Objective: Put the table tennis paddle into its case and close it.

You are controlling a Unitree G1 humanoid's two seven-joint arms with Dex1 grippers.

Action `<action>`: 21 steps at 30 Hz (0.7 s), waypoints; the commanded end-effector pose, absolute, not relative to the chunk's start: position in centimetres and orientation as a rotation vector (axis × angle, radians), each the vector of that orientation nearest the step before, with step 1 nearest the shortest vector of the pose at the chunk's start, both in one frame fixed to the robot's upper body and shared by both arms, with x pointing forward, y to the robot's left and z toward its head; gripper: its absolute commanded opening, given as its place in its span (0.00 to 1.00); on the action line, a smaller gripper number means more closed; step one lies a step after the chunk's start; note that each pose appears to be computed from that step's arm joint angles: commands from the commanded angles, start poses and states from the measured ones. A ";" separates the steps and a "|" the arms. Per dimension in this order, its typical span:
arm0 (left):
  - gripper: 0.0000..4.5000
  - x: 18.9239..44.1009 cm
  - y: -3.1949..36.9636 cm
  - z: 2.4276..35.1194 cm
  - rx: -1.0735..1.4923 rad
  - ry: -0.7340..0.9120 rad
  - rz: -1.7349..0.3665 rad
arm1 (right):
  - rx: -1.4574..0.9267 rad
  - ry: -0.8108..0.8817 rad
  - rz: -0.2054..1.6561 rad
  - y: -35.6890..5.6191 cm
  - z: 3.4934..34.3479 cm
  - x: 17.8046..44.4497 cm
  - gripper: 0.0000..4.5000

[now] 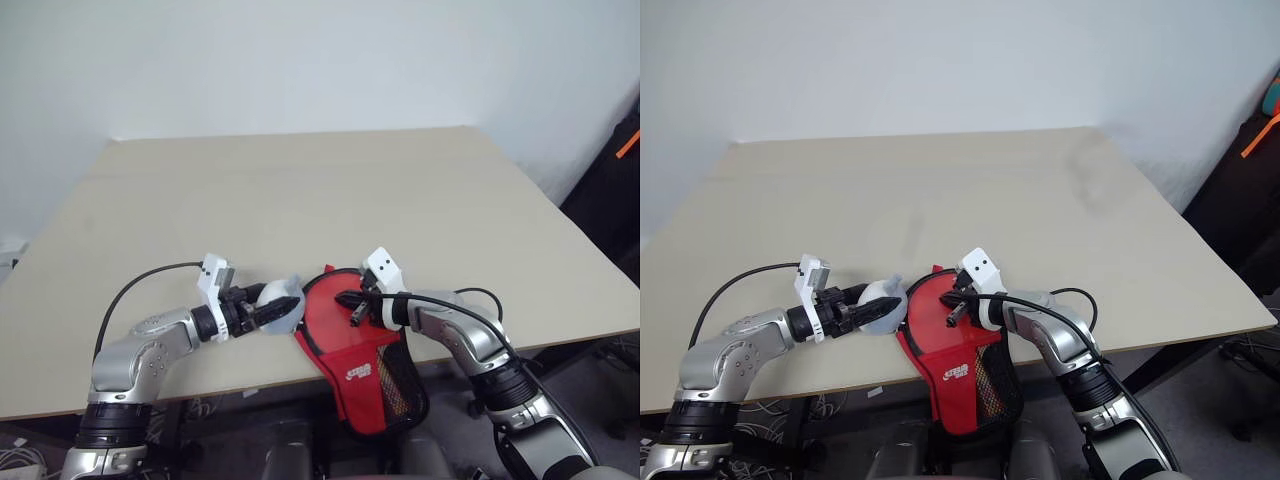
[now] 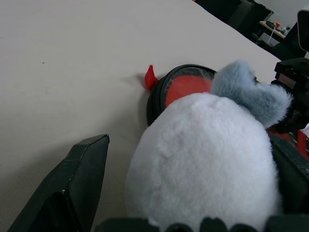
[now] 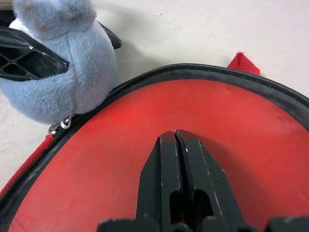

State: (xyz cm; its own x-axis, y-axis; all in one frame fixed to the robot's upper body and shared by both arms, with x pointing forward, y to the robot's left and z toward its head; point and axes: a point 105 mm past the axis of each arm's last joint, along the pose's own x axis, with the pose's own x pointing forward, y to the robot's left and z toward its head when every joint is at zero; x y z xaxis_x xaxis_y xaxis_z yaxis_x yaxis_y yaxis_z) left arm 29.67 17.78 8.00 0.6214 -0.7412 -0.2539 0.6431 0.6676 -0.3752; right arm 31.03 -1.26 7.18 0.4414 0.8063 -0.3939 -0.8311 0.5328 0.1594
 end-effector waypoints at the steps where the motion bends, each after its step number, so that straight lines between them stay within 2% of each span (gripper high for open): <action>1: 0.92 30.3 17.9 8.8 -0.257 0.373 -0.791 | -0.065 0.466 1.010 -1.4 6.8 31.0 0.00; 2: 0.87 30.4 17.9 8.8 -0.269 0.369 -0.789 | -0.066 0.467 1.009 -1.4 6.8 31.0 0.00; 7: 0.46 31.0 17.7 9.7 -0.312 0.341 -0.787 | -0.068 0.469 1.007 -1.4 6.7 31.1 0.00; 11: 0.21 31.3 17.6 10.6 -0.303 0.310 -0.796 | -0.071 0.472 1.008 -1.4 6.6 31.0 0.00; 13: 0.11 31.7 17.8 11.0 -0.284 0.300 -0.791 | -0.072 0.474 1.009 -1.4 6.6 31.0 0.00; 14: 0.08 31.8 17.8 11.4 -0.274 0.296 -0.794 | -0.074 0.475 1.010 -1.4 6.5 31.0 0.00; 21: 0.08 33.1 18.5 13.1 -0.160 0.279 -0.824 | -0.082 0.476 1.017 -1.3 6.4 31.1 0.00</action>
State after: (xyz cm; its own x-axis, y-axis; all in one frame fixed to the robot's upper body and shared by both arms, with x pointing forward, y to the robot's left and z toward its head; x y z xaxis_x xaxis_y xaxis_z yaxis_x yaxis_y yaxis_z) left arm 32.43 18.37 11.23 0.6343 -0.7408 -0.2209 0.6703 0.6694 -0.3203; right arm 31.13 -1.22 7.05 0.4406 0.8073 -0.3926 -0.8348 0.5293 0.1514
